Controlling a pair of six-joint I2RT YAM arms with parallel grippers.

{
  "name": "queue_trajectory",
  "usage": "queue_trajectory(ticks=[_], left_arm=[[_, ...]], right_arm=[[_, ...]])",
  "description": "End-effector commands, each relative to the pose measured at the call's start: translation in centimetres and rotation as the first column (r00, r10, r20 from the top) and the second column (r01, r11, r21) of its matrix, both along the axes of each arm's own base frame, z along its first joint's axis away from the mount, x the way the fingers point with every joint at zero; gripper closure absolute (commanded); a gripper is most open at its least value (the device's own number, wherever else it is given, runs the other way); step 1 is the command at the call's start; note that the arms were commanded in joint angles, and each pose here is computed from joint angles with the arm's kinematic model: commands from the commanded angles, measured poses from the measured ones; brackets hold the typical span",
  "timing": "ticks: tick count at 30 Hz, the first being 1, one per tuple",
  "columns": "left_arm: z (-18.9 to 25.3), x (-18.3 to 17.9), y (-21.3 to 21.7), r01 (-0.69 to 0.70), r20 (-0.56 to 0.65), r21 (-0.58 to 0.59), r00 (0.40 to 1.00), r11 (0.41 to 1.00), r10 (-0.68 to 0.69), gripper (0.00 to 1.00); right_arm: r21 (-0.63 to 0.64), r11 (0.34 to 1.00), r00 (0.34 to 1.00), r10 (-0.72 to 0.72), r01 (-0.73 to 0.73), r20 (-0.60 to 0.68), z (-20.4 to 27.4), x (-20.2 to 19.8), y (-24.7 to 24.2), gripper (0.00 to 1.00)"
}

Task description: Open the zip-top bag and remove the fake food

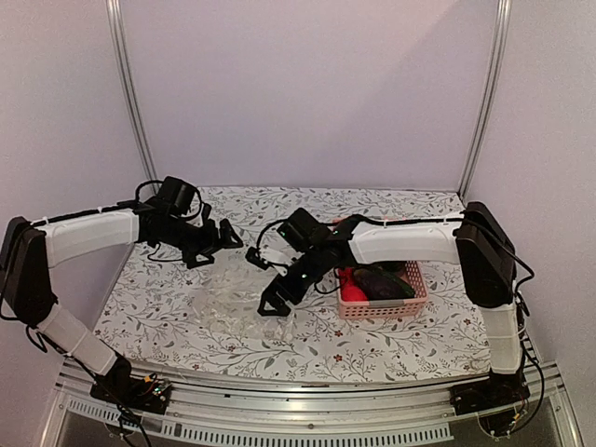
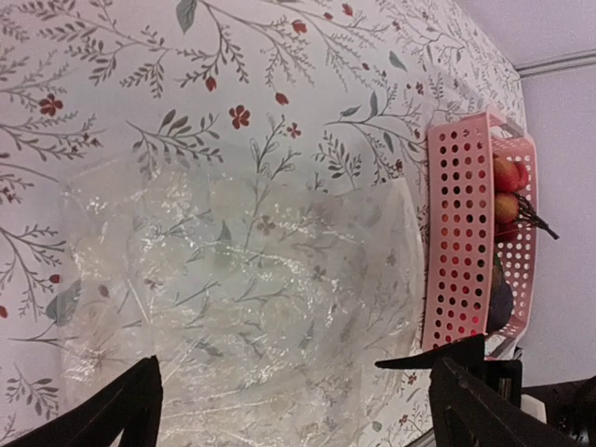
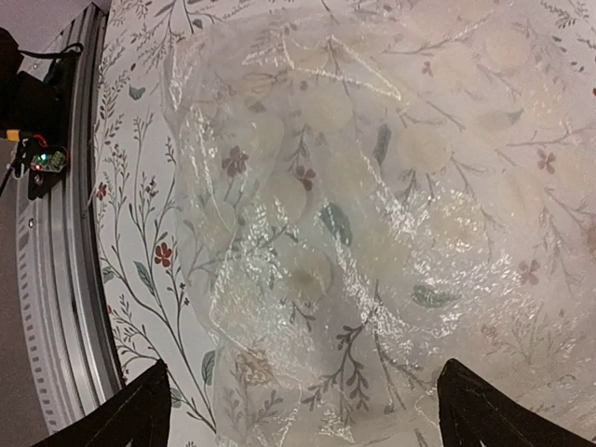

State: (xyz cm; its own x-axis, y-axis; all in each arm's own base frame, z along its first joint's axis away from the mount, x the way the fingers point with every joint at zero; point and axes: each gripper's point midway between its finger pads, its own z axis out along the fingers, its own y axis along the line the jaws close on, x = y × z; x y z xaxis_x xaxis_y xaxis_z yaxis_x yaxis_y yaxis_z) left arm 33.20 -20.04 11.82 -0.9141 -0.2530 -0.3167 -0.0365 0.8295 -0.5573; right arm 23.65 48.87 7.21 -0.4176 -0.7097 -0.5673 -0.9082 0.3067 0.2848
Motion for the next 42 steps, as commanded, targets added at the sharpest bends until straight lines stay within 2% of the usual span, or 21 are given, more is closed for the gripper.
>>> queue_trajectory(ticks=[1,8,15,20,27,34,42], left_arm=[[3.8,2.0,-0.5,0.035,0.095,0.037,0.995,0.999,-0.039,0.00],[10.7,5.5,-0.6,0.026,0.281,0.100,0.958,0.995,-0.053,0.00],[14.0,7.3,1.1,-0.071,0.394,0.181,0.919,0.981,-0.007,0.00],[12.9,6.7,3.0,-0.162,0.409,0.228,0.911,0.960,0.056,0.00],[9.0,4.9,4.5,-0.207,0.400,0.225,0.911,0.952,0.104,0.00],[4.7,3.7,5.9,-0.236,0.352,0.272,0.927,0.933,0.132,0.00],[3.7,3.1,6.8,-0.260,0.355,0.300,0.923,0.918,0.145,0.00]], right_arm=[[0.141,0.989,0.994,-0.059,0.046,0.095,9.3,2.7,0.3,0.01],[0.276,0.949,0.976,-0.187,0.151,0.109,17.0,6.9,-4.5,0.01],[0.384,0.867,0.924,-0.374,0.317,0.083,20.8,10.5,-13.7,0.01],[0.441,0.784,0.853,-0.517,0.438,0.072,21.5,11.2,-21.7,0.01],[0.443,0.674,0.745,-0.667,0.590,0.023,18.3,9.8,-29.5,0.01],[0.427,0.618,0.695,-0.718,0.660,-0.034,14.4,9.0,-32.6,0.01],[0.425,0.590,0.675,-0.734,0.686,-0.070,12.7,8.9,-33.7,0.01]])
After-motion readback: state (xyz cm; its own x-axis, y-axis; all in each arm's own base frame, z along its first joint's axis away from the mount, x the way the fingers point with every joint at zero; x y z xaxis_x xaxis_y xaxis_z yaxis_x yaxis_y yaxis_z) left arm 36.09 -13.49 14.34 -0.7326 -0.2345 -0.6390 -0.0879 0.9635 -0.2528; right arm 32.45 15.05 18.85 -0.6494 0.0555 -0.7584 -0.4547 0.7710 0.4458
